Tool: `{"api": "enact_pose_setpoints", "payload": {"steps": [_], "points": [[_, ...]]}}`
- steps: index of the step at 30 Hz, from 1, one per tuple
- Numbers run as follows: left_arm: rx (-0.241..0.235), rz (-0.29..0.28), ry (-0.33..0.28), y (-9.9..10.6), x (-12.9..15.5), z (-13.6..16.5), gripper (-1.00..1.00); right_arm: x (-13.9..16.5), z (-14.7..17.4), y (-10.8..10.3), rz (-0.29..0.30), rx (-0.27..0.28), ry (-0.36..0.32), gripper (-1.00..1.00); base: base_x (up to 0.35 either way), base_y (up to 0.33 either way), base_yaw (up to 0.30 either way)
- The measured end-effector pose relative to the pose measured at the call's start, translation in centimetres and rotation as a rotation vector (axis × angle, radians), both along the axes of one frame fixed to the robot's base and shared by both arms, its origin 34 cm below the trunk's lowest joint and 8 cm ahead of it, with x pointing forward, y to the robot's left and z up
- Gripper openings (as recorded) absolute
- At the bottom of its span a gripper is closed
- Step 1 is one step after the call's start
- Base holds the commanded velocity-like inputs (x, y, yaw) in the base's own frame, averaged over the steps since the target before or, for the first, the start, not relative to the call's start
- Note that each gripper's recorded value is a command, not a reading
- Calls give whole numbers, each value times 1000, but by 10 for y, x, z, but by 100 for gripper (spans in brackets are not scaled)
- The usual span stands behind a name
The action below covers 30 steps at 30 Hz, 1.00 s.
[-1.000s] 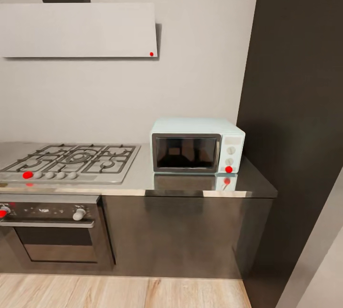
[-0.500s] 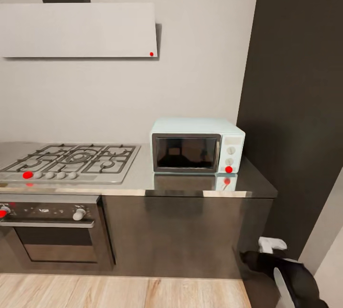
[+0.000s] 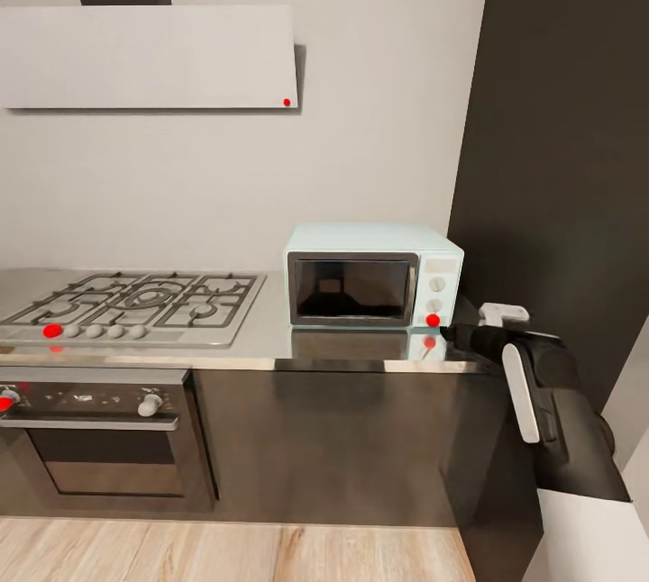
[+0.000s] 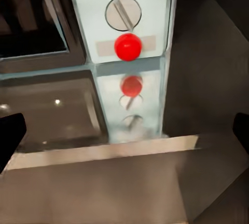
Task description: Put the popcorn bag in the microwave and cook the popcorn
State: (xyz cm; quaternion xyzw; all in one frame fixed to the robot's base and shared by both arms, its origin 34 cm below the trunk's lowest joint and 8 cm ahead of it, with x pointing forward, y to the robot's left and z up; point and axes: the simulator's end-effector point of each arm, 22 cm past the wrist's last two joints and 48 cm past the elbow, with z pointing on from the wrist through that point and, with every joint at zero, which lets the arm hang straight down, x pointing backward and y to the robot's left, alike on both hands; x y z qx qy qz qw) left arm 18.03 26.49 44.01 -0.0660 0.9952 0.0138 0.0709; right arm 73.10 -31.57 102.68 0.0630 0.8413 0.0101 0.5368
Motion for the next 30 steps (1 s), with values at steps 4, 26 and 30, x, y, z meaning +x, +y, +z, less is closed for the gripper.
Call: {"api": "enact_pose_setpoints", "payload": {"steps": [4,26,30], "points": [[0,0,0,0,0,0,100,2,4,6,8,2,-5,100,0,0,0],[-1,-1,-1,-1,0,0,100,31,-8,35,54,-24,-101,100,0,0,0],[-1,0,-1,-1,1,0,100,35,-14,33,49,-28,-104,100,0,111,0]]}}
